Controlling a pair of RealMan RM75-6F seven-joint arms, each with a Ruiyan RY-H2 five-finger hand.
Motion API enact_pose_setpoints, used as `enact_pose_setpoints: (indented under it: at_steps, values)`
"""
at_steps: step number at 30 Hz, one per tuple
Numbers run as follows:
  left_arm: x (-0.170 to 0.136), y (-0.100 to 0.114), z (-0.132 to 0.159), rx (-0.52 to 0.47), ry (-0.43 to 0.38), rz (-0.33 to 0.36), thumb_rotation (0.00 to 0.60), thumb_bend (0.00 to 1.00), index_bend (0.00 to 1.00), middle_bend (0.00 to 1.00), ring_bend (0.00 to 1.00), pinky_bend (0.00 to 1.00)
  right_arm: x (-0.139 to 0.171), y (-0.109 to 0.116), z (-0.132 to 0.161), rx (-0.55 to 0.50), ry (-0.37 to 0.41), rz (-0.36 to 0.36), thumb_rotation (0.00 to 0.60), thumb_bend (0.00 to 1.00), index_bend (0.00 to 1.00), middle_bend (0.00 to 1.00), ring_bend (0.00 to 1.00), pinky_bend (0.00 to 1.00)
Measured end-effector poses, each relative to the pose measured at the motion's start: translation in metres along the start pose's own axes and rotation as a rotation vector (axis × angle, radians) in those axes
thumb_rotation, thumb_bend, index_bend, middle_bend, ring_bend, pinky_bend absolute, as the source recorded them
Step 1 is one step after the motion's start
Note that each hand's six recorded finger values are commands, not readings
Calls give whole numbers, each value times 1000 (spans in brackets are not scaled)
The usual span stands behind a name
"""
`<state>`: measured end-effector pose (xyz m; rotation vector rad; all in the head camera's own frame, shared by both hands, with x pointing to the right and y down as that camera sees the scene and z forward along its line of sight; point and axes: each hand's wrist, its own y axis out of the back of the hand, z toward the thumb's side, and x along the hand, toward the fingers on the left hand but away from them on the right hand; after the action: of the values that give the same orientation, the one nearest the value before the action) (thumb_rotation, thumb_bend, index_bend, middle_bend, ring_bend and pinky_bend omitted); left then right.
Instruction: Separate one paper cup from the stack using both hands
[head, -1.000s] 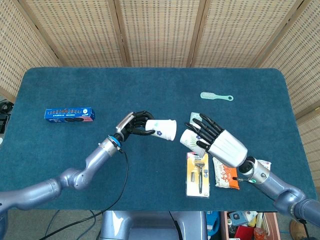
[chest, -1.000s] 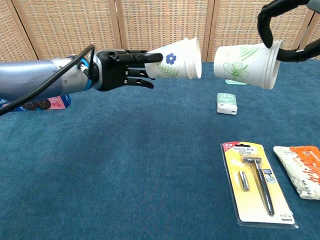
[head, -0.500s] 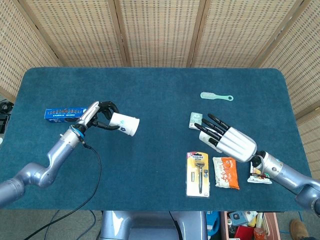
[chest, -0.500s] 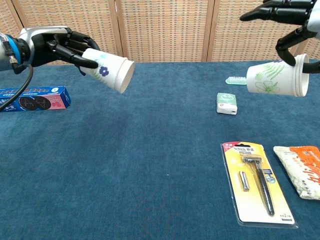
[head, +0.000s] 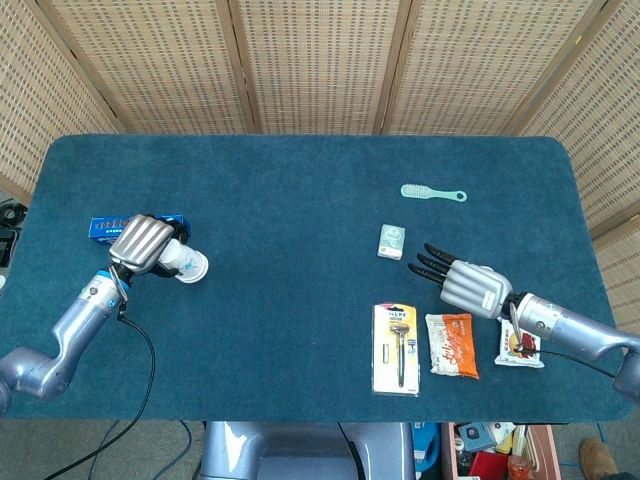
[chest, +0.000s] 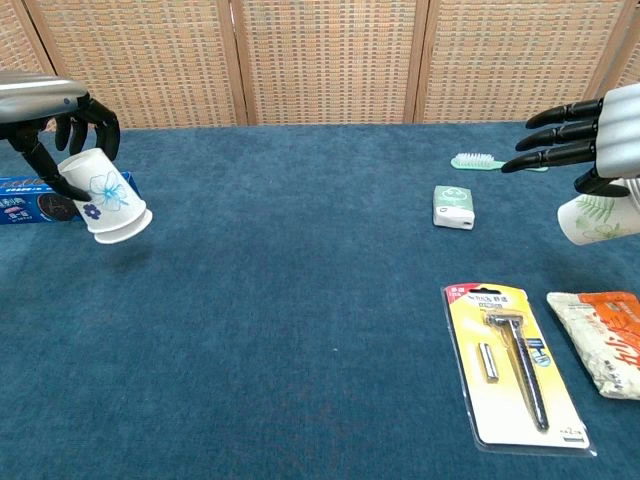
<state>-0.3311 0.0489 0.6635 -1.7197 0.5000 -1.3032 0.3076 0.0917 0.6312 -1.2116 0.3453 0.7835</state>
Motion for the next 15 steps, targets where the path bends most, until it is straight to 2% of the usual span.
enact_pose_setpoints:
  at_steps: [4, 7, 8, 11, 12, 15]
  values:
    - [-10, -13, 4, 87, 16, -6, 600, 119, 496, 465, 471, 476, -10, -1, 5, 15, 25, 17, 600, 580, 705, 53, 36, 110]
    - [-15, -26, 8, 93, 31, -31, 600, 120, 458, 369, 380, 446, -17, -1, 10, 24, 38, 21, 600, 555, 645, 55, 36, 109]
    - [-16, -29, 9, 91, 34, -39, 600, 120, 400, 302, 326, 415, -18, -1, 11, 27, 39, 18, 600, 479, 572, 51, 35, 109]
    - [-18, -36, 11, 88, 43, -64, 600, 119, 120, 71, 140, 298, -21, -1, 12, 44, 38, 16, 600, 118, 270, 26, 11, 101]
    - [-19, -38, 12, 84, 49, -75, 600, 119, 43, 20, 80, 259, -22, -1, 12, 51, 37, 16, 600, 37, 172, 15, 3, 91]
    - [-22, -41, 15, 62, 64, -105, 600, 119, 0, 0, 5, 191, -25, -1, 11, 62, 19, 11, 600, 0, 44, 1, 0, 73]
